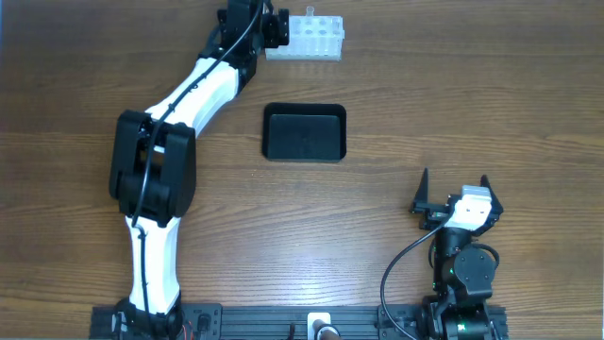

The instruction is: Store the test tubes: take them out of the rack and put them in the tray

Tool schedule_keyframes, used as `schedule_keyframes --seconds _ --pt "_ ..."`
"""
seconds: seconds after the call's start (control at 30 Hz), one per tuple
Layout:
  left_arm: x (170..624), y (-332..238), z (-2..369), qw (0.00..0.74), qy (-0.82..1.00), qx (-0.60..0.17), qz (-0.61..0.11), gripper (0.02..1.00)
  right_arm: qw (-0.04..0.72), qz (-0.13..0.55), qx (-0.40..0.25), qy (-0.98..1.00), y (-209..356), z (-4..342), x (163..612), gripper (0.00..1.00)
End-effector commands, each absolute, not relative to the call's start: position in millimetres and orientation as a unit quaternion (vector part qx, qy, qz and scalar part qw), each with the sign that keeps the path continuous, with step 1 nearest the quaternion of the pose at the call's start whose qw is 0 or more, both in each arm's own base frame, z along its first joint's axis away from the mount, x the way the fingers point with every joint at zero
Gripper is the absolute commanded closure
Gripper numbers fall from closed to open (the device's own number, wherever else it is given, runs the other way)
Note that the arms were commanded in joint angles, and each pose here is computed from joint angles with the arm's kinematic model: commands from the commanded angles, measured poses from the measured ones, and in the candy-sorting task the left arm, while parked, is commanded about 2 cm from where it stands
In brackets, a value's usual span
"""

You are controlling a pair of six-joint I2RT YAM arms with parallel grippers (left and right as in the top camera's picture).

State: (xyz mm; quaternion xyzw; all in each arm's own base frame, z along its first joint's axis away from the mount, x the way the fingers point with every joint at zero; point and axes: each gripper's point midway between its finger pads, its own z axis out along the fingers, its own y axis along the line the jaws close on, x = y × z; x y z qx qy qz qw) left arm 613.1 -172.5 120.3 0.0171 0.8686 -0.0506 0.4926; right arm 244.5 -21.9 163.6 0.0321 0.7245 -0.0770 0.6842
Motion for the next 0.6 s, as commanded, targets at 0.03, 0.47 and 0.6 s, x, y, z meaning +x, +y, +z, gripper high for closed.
schedule_keyframes --seconds 0.03,0.47,0.6 --pt "621 -174 125 0.505 0.862 0.007 -0.052 0.128 0.684 -0.078 0.033 0.725 -23 162 244 0.009" --pt "622 -188 121 0.511 0.857 0.016 -0.064 0.207 0.684 -0.078 0.033 0.725 -23 162 244 0.007" --pt "621 -191 118 0.509 0.858 0.018 -0.064 0.244 0.684 -0.078 0.033 0.724 -23 162 244 0.009"
